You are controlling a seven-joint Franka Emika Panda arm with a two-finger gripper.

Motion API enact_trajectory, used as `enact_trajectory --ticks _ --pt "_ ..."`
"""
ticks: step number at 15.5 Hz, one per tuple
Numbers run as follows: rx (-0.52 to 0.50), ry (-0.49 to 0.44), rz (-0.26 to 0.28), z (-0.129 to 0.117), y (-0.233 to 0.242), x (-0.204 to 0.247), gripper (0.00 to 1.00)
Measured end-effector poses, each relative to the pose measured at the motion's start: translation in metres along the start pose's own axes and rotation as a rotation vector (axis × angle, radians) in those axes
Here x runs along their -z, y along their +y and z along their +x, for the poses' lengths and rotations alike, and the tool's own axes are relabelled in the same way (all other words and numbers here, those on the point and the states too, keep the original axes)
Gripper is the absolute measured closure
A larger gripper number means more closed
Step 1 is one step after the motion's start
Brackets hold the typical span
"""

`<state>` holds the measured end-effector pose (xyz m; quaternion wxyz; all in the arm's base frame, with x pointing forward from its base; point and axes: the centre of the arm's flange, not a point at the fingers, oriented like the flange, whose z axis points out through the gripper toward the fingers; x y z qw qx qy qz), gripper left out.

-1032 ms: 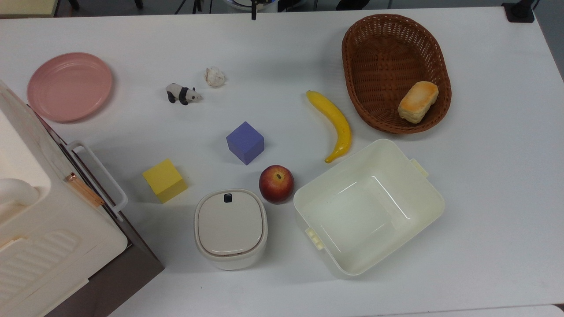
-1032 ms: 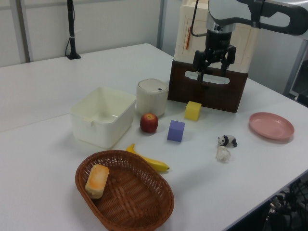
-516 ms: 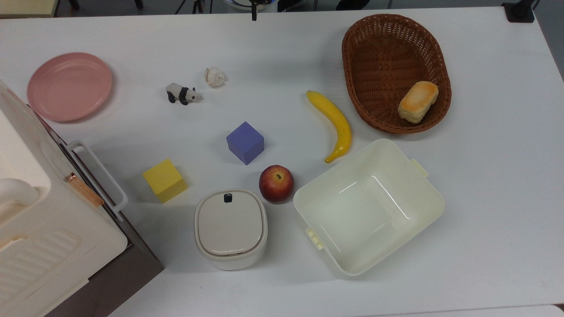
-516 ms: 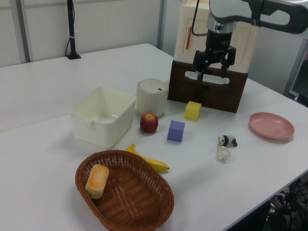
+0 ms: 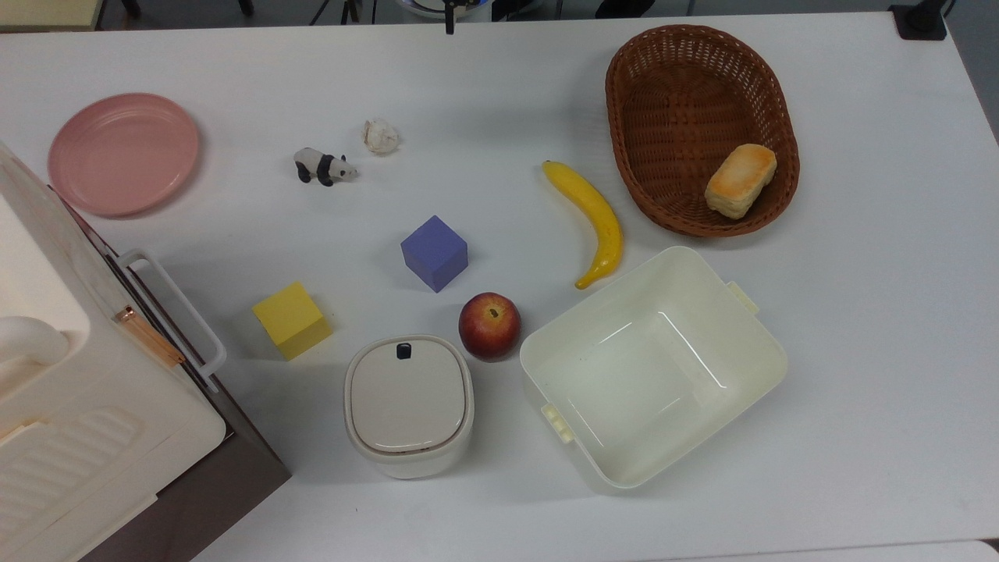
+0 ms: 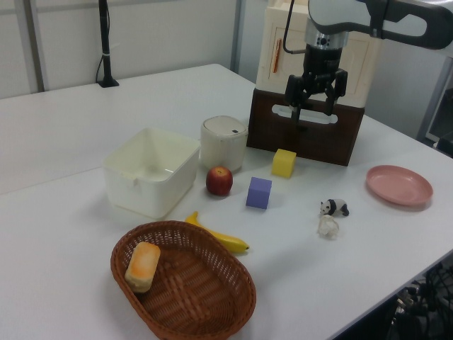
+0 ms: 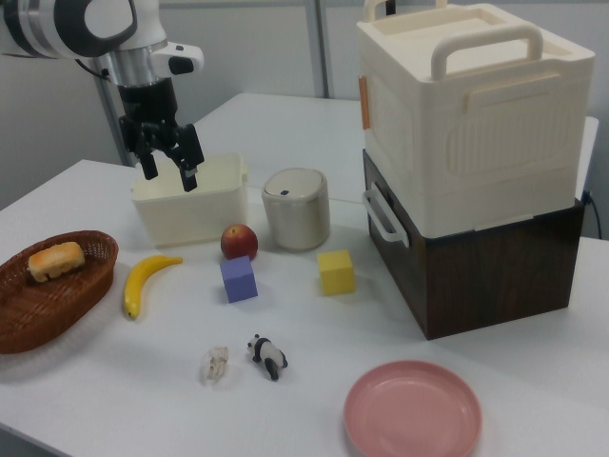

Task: Put the bread in the basket

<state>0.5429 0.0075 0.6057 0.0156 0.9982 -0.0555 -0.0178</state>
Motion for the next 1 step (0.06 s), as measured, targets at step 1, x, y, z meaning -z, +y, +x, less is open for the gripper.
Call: enact_trajectory --ticks 1 --pt "0.006 -0.005 0.007 -0.0006 -0.0005 -0.0002 0.0"
